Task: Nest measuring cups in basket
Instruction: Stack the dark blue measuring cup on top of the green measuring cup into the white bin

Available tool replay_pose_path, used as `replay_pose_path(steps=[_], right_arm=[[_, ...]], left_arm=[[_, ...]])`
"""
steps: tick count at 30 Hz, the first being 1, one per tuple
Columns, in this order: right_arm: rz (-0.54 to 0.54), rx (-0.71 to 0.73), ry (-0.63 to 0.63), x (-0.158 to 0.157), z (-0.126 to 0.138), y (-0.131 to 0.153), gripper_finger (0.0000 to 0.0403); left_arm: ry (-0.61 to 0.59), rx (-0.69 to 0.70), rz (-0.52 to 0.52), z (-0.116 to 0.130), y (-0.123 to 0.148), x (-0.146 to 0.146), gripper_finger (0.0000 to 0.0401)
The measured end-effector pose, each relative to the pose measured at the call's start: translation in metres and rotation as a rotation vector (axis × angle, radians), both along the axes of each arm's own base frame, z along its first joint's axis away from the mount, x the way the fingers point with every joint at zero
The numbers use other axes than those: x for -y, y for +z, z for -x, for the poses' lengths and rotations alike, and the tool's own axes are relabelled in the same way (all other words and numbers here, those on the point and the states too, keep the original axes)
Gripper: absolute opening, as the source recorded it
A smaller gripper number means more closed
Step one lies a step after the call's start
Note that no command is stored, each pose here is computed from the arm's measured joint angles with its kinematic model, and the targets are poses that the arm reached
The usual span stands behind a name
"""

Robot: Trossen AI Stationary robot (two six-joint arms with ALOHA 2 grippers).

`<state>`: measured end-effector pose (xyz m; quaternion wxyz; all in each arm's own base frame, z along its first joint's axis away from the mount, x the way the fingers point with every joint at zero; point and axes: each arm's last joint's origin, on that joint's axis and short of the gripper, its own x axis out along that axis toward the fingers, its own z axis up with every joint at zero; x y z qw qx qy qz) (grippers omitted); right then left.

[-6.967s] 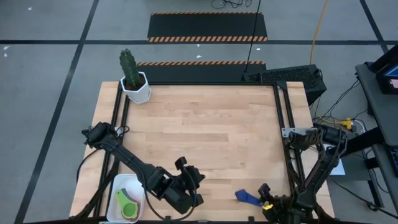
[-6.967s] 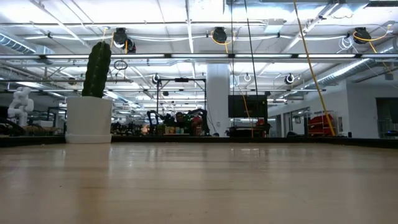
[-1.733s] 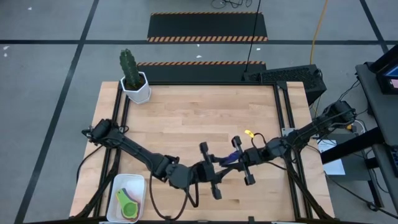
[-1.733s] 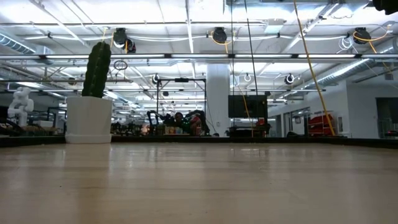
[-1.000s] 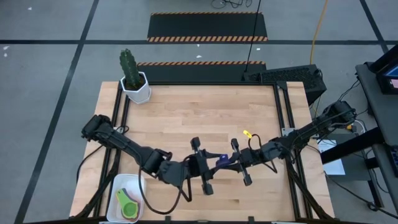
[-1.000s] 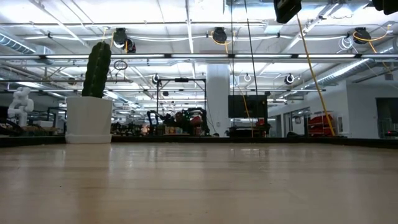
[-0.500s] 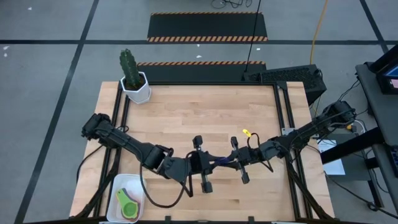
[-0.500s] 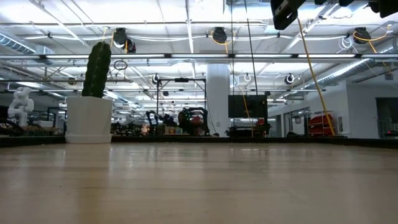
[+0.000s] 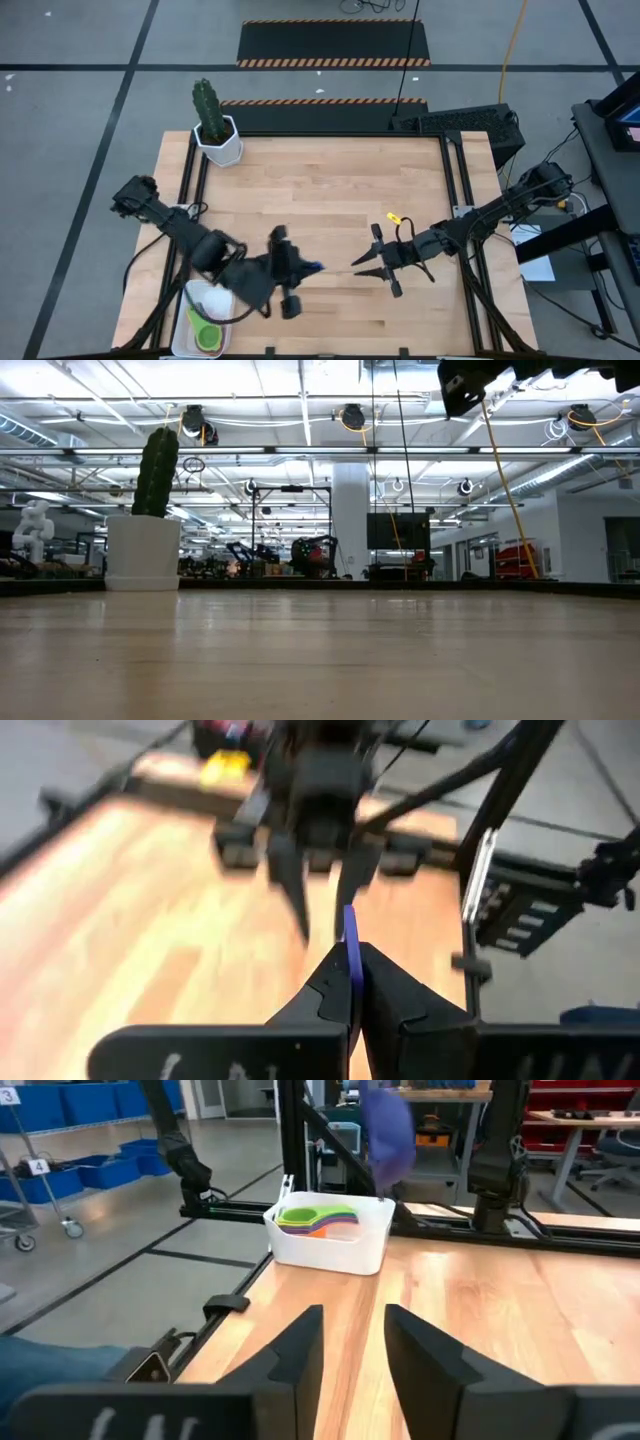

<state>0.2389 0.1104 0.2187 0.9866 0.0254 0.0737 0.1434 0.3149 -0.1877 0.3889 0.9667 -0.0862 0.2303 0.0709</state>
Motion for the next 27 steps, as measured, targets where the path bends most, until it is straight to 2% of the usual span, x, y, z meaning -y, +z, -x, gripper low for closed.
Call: replay_pose_path(steps=[6,12,20,27], right_arm=[[-0.007,-0.011,-0.013,0.003,-0.001,-0.001,0.011],[-0.006,-0.019,-0.021,0.005,-0.002,-0.002,0.011],[-0.008,-0.031,-0.027,0.006,-0.002,-0.003,0.0109],[-0.057,-0.08,-0.035,0.006,-0.001,-0.006,0.0109]], left_arm=[[0.181,-0.063,0.138,0.045,-0.012,0.031,0.0005],[0.325,-0.033,0.277,0.096,-0.027,0.068,0.0004],[0.419,-0.048,0.429,0.147,-0.055,0.105,0.0004],[0.455,-0.082,0.511,0.195,-0.065,0.119,0.0004]])
